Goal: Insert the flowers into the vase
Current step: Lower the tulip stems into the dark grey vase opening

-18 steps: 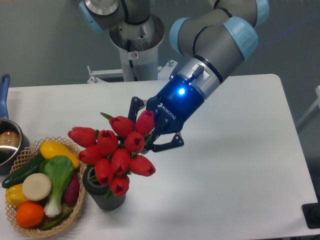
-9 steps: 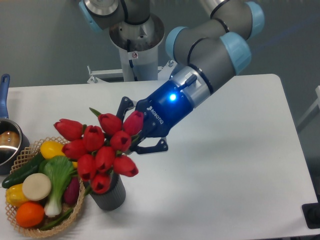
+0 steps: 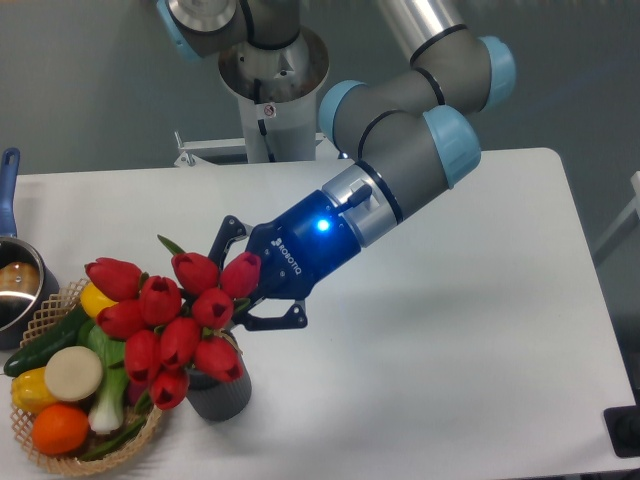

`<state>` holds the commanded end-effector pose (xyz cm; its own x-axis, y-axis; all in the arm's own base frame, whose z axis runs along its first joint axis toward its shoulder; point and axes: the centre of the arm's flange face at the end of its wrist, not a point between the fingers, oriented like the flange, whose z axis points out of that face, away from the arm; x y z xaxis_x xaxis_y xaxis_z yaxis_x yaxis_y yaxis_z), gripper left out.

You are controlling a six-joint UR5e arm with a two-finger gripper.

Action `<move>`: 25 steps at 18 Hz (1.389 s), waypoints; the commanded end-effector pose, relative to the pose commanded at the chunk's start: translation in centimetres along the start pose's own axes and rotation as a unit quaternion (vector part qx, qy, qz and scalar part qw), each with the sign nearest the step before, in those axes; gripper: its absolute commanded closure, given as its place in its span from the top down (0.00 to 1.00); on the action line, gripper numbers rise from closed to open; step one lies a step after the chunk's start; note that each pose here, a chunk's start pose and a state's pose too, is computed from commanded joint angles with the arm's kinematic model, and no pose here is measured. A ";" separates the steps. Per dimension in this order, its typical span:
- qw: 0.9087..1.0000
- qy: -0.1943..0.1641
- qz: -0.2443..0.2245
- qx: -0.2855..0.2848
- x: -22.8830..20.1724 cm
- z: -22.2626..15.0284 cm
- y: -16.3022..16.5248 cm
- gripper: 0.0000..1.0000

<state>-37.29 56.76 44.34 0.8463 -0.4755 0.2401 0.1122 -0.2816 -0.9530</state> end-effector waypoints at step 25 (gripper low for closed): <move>0.999 0.032 0.004 -0.019 -0.4 3.6 12.7 0.06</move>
<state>-34.33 56.42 31.50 0.8123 -0.5290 0.2458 0.0856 -0.3087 -0.9473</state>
